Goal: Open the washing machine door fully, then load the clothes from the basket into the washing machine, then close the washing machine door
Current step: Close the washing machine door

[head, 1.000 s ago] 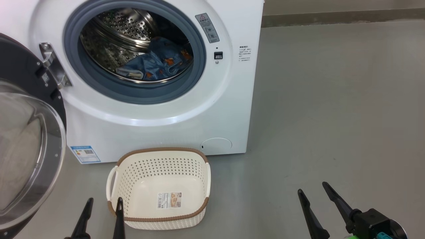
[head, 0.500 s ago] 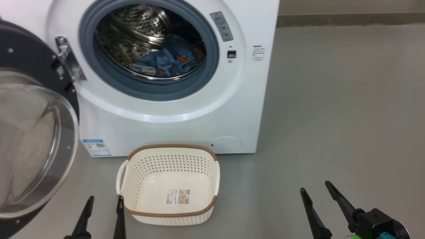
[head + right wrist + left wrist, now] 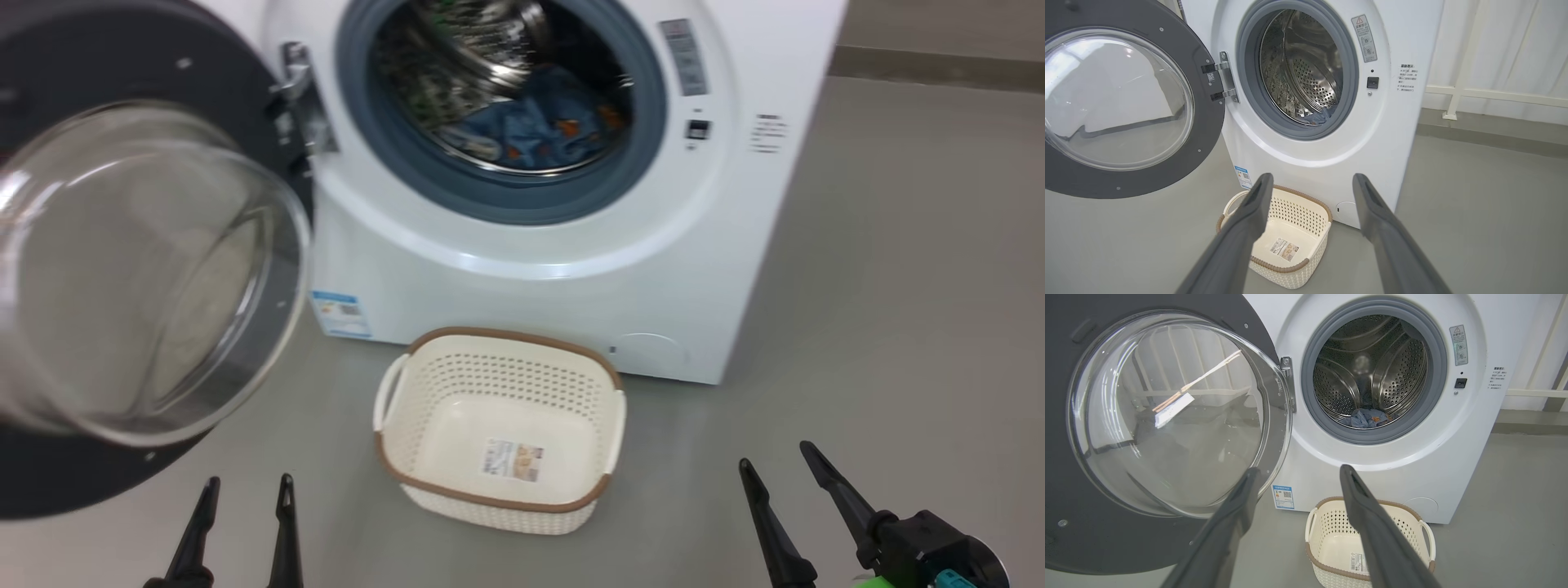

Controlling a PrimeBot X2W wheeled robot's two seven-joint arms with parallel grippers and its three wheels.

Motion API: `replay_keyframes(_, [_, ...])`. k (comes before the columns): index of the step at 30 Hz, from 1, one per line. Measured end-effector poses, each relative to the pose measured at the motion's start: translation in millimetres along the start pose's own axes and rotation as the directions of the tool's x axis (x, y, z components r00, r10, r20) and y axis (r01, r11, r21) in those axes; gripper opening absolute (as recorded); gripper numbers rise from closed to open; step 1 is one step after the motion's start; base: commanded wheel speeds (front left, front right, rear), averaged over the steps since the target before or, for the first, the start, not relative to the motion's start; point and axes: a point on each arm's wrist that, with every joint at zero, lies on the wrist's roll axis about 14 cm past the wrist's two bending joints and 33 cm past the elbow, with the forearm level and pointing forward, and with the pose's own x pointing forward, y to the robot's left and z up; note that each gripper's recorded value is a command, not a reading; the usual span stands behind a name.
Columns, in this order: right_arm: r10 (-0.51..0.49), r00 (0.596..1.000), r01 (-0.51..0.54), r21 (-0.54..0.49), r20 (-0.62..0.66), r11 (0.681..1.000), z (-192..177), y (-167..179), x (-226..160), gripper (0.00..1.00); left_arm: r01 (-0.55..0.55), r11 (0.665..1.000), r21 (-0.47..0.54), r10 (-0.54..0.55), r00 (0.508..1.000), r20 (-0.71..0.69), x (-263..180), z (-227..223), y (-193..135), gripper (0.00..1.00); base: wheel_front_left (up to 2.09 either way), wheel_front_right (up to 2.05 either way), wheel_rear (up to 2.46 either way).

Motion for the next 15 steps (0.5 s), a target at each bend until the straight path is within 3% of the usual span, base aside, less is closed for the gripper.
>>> replay_keyframes(15, [0.257,0.966,-0.256,0.024,-0.018,0.966,-8.8,76.0,42.7,1.00,-0.250,0.968,-0.012,0.250,0.968,0.021,-43.3,4.9,62.1,1.00,0.00,0.00,0.00])
